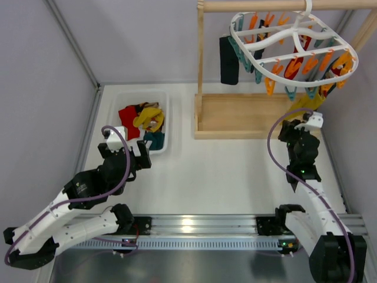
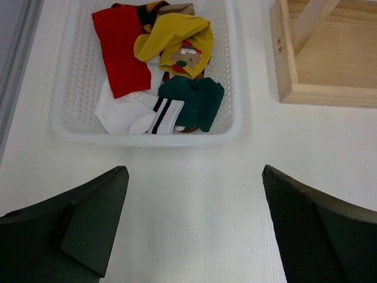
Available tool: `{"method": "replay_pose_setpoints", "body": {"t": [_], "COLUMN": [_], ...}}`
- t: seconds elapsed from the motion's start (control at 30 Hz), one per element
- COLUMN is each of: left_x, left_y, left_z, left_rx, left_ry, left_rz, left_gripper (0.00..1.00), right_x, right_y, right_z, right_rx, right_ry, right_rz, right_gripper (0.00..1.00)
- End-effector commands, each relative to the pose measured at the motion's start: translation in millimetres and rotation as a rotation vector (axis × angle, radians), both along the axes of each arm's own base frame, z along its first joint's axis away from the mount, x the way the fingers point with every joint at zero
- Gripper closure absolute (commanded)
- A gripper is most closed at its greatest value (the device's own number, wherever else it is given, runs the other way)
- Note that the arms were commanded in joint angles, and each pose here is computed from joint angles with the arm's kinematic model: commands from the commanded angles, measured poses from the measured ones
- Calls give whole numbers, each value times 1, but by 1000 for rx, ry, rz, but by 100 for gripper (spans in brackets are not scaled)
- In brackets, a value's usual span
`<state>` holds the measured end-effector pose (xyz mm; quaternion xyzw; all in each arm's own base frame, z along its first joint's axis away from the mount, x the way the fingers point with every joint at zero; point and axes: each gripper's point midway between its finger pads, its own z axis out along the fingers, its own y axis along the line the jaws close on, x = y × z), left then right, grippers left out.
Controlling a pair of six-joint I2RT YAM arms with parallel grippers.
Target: Remove the socks clipped to the hanger
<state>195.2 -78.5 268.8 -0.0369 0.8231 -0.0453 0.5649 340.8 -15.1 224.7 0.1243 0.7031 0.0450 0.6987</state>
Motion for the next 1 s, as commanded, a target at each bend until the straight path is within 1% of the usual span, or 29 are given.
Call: {"method": "replay_pose_setpoints", "body": {"t": [0.0, 0.03, 0.07, 0.13, 0.23, 0.33, 0.4, 0.43, 0.5, 0.6, 0.63, 0.67, 0.73, 0.83, 0.87, 0.9, 0.93, 0.97], "left_x": [1, 1, 1, 0, 1, 2, 4, 5, 8, 10, 17, 19, 25, 28, 29, 29, 30, 30], "left_y": [-1, 0, 0, 0, -1, -10, -25, -32, -61, -95, -112, -118, -132, -131, -125, -120, -114, -100], "left_z": [4, 4, 4, 5, 7, 14, 26, 32, 52, 84, 83, 101, 103, 111, 113, 112, 111, 109], "left_rx": [-25, -26, -25, -37, -49, -72, -115, -141, -224, -283, -258, -278, -258, -243, -234, -221, -196, -178], "left_ry": [-9, -10, -10, -12, -14, -13, -11, -12, -21, -42, -23, -42, -29, -50, -63, -72, -83, -101], "left_rz": [5, 8, 10, 9, 10, -13, -55, -73, -162, -284, -310, -329, -346, -339, -326, -313, -301, -259], "left_gripper": [1, 1, 1, 1, 1, 1, 1, 1, 1, 1, 1, 1, 1, 1, 1, 1, 1, 1], "right_x": [-7, -9, -14, -17, -19, -17, -21, -19, -25, -31, -34, -36, -39, -45, -45, -48, -51, -51], "right_y": [38, 40, 54, 65, 94, 108, 128, 127, 146, 161, 165, 165, 165, 151, 143, 134, 124, 112], "right_z": [24, 25, 25, 30, 31, 32, 36, 32, 35, 35, 34, 32, 26, 11, 12, -5, 0, 3], "right_rx": [16, 13, 23, 42, 47, 41, 34, 31, 44, 42, 44, 43, 41, -1, -13, -63, -59, -57], "right_ry": [-117, -124, -134, -160, -153, -143, -146, -131, -128, -113, -107, -99, -81, -31, -15, 62, 65, 68], "right_rz": [92, 83, 117, 143, 212, 216, 253, 215, 243, 227, 209, 195, 180, 149, 129, 114, 94, 63], "right_gripper": [100, 100, 100, 100, 100, 100, 100, 100, 100, 100, 100, 100, 100, 99, 96, 90, 82, 81]}}
